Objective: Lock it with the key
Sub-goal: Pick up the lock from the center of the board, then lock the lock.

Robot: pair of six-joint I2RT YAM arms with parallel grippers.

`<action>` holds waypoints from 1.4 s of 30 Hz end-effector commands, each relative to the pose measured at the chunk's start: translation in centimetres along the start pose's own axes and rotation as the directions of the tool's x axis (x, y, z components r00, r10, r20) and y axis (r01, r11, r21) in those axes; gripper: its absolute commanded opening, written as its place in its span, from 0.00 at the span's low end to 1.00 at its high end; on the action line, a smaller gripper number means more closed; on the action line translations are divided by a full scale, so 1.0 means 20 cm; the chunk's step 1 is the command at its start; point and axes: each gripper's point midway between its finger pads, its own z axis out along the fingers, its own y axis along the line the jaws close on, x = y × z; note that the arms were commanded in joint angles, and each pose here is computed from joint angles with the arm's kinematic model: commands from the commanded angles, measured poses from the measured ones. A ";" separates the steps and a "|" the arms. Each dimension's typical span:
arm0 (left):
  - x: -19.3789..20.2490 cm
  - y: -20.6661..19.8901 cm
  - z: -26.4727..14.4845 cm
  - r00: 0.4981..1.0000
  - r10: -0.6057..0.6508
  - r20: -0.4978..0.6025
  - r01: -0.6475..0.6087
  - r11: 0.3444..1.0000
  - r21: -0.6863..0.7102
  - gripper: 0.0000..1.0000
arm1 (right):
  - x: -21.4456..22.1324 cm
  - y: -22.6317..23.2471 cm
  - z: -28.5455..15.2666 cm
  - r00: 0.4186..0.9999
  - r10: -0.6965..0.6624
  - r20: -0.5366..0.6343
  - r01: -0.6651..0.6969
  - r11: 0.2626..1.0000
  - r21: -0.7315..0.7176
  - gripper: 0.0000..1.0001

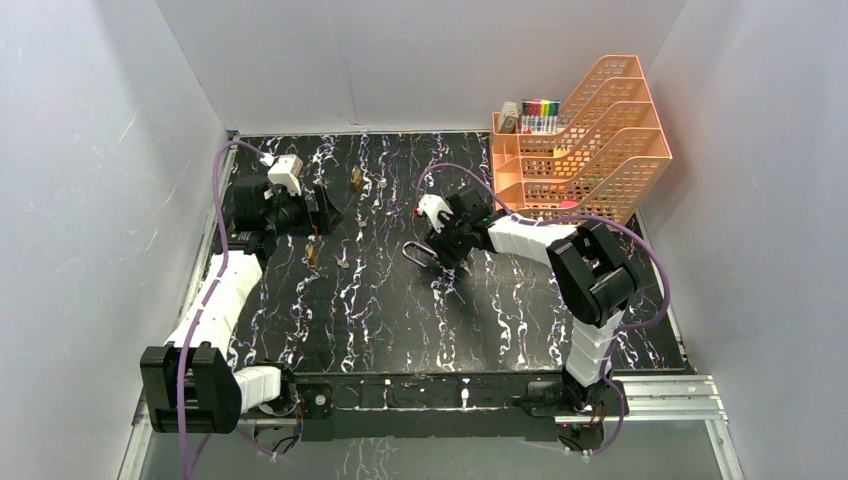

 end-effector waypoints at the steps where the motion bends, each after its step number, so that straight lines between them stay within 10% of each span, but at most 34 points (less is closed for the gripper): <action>1: -0.04 -0.07 -0.01 1.000 0.023 0.018 -0.024 0.997 0.071 0.98 | 0.02 0.07 -0.09 0.998 0.059 -0.008 -0.060 0.993 -0.099 0.00; 8: -0.07 -0.36 -0.04 0.999 0.037 0.012 -0.038 0.915 0.403 0.98 | -0.42 0.36 -0.53 0.944 0.256 0.207 -0.072 0.774 -0.629 0.00; 18: 0.00 -0.83 -0.20 0.958 0.268 0.106 -0.251 0.595 0.764 0.98 | -0.62 0.50 -0.94 0.869 0.361 0.340 0.096 0.551 -0.829 0.00; 27: -0.08 -0.93 -0.29 0.908 0.360 0.216 -0.364 0.419 0.832 0.98 | -0.65 0.51 -1.11 0.859 0.397 0.323 0.078 0.523 -0.849 0.00; 42: -0.19 -1.00 -0.33 0.909 0.352 0.224 -0.344 0.327 0.880 0.91 | -0.69 0.56 -1.40 0.839 0.426 0.339 0.120 0.462 -0.879 0.00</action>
